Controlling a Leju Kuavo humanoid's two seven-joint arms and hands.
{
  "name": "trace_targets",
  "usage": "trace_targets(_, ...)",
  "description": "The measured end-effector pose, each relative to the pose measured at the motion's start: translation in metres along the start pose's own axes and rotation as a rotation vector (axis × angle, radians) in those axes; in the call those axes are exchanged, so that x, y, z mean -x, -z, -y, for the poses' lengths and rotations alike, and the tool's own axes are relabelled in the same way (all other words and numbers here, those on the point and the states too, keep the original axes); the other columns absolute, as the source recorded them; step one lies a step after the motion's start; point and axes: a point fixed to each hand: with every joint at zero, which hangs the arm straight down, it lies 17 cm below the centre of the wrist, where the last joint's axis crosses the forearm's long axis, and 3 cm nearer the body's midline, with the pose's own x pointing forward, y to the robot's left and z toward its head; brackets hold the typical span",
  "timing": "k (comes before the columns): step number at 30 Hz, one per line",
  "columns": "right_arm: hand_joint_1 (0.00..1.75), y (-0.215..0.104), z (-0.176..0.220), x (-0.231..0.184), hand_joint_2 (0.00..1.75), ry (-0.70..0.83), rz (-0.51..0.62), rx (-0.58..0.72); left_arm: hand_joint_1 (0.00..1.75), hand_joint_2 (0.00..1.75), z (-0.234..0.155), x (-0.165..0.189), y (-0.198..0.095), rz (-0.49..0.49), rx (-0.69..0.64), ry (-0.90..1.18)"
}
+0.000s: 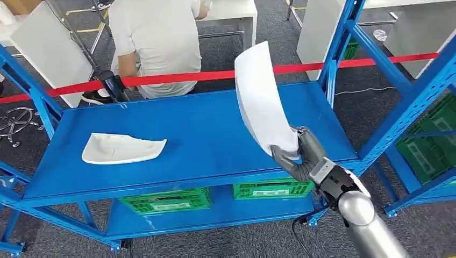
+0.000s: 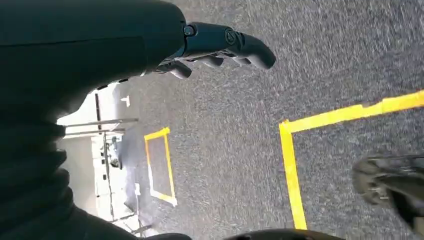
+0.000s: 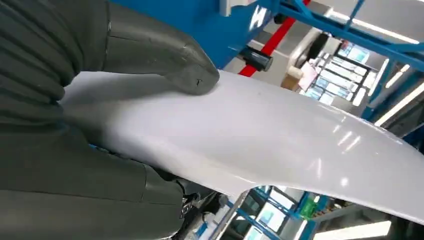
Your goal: Take the parts from the cabinet and place them on the table.
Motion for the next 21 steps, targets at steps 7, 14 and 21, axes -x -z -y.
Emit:
trace_targets(7,1.75,-0.001,0.003,-0.006,1.75,-0.032,0.003,0.013,0.00,1.75,0.001,-0.002,-0.001,-0.012,0.007,-0.002)
trace_targets(14,1.75,0.004,0.003,-0.006,1.75,-0.027,-0.001,0.002,0.00,1.75,0.011,-0.004,-0.003,-0.013,0.022,-0.007)
trace_targets(21,1.75,0.007,0.004,-0.004,1.75,-0.049,-0.008,-0.003,0.00,1.75,0.015,-0.004,-0.004,-0.010,0.027,0.002)
